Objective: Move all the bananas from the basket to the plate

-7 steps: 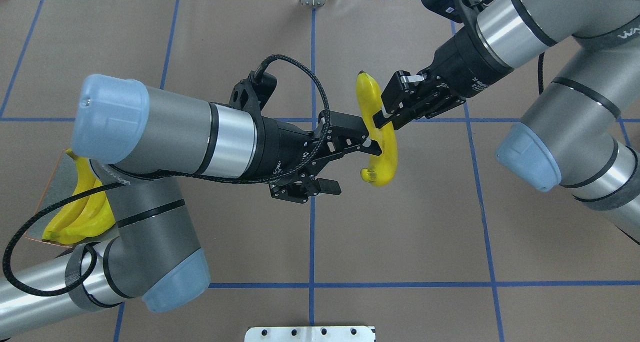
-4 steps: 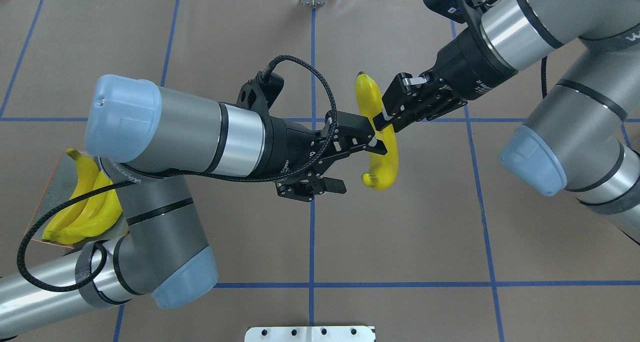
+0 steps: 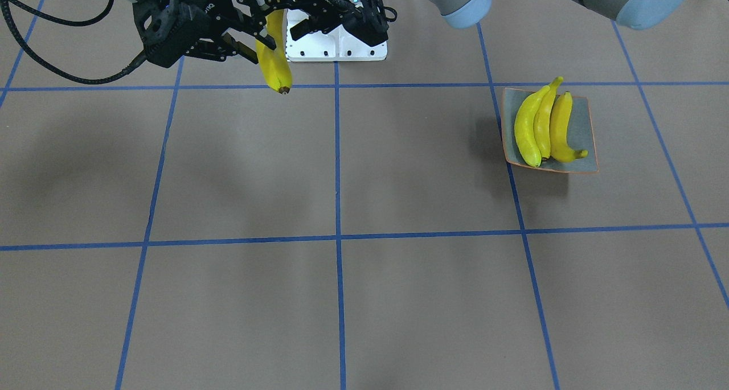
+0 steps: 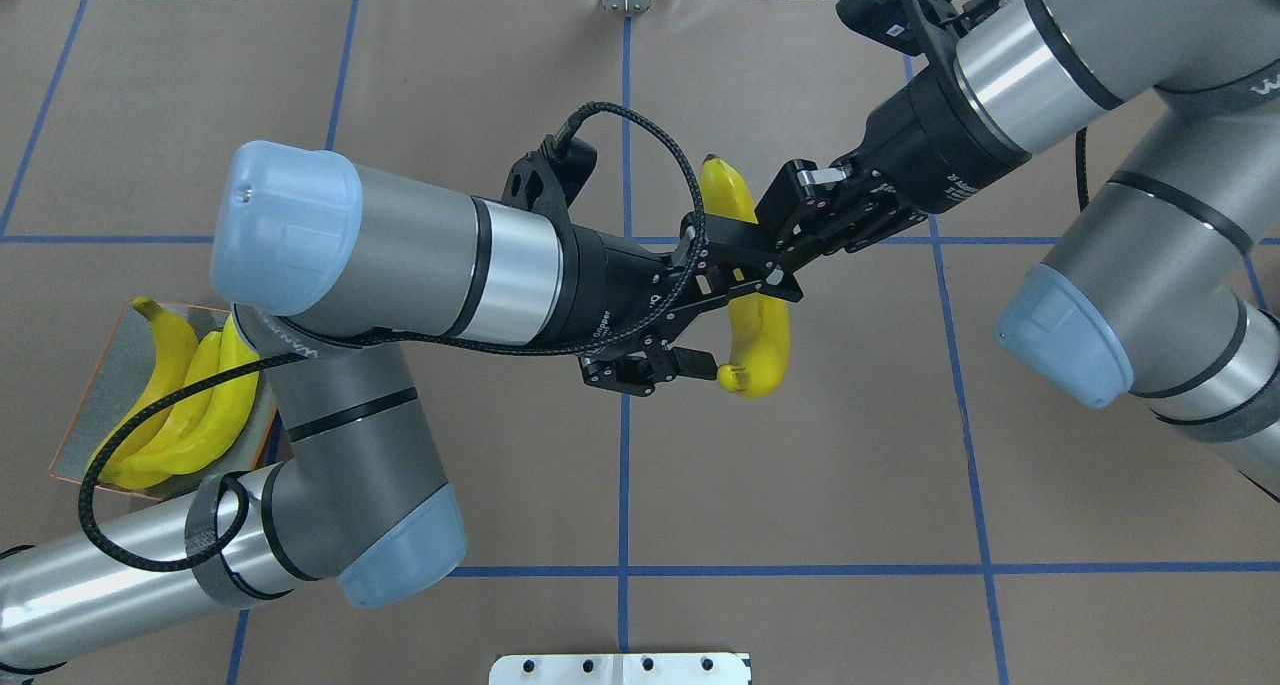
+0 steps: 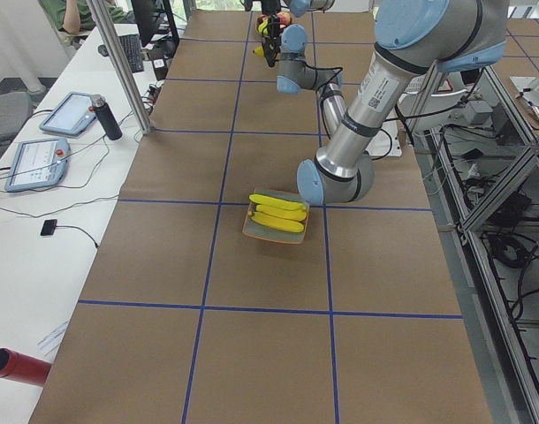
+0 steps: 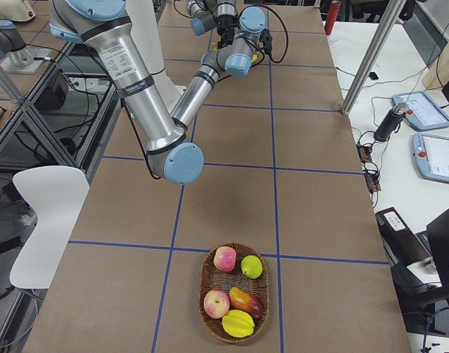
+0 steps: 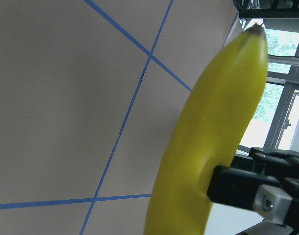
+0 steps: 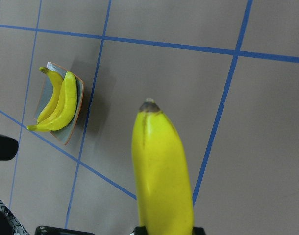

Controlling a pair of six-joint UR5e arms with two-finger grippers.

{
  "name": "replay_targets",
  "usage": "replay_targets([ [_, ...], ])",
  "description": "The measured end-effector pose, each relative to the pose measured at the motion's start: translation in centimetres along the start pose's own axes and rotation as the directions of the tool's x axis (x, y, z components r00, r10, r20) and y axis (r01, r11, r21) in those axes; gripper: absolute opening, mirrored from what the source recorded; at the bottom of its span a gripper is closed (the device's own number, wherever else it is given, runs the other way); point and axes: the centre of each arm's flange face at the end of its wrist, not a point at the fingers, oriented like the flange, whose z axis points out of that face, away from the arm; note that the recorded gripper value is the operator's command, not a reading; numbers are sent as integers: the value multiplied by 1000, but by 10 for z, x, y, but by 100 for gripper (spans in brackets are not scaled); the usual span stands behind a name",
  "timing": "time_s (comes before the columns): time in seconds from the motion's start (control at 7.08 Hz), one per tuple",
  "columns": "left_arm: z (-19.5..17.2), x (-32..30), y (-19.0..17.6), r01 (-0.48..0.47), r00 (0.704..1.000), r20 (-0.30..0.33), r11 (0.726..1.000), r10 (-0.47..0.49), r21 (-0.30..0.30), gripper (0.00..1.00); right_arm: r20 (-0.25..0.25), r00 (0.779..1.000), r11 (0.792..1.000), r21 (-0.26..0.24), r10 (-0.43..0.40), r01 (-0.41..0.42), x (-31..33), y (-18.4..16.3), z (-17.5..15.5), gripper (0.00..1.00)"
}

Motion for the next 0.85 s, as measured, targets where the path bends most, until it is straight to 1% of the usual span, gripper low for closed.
replay_targets([
  [0.14, 4, -1, 2, 2, 1000, 5, 1000, -2, -5, 99, 0, 1000, 1000, -1, 0, 0, 0, 0, 0, 0],
  [0.28, 8, -4, 4, 4, 1000, 10, 1000, -4, -10, 94, 1, 1000, 1000, -1, -1, 1, 0, 0, 1, 0],
  [0.42, 11, -6, 7, 6, 1000, 14, 1000, -5, -17, 84, 1, 1000, 1000, -2, -1, 1, -1, 0, 1, 0],
  [0.57, 13, -7, 10, 6, 1000, 16, 1000, -6, -23, 67, 1, 1000, 1000, -3, 0, 0, 0, 0, 1, 0],
  [0.71, 15, -8, 12, 8, 1000, 18, 1000, -7, -28, 41, 0, 1000, 1000, -3, 2, -2, 1, 0, 1, 0],
  [0.85, 16, -9, 13, 9, 1000, 19, 999, -8, -31, 3, -1, 1000, 1000, -4, 3, -3, 1, 0, 2, 0],
])
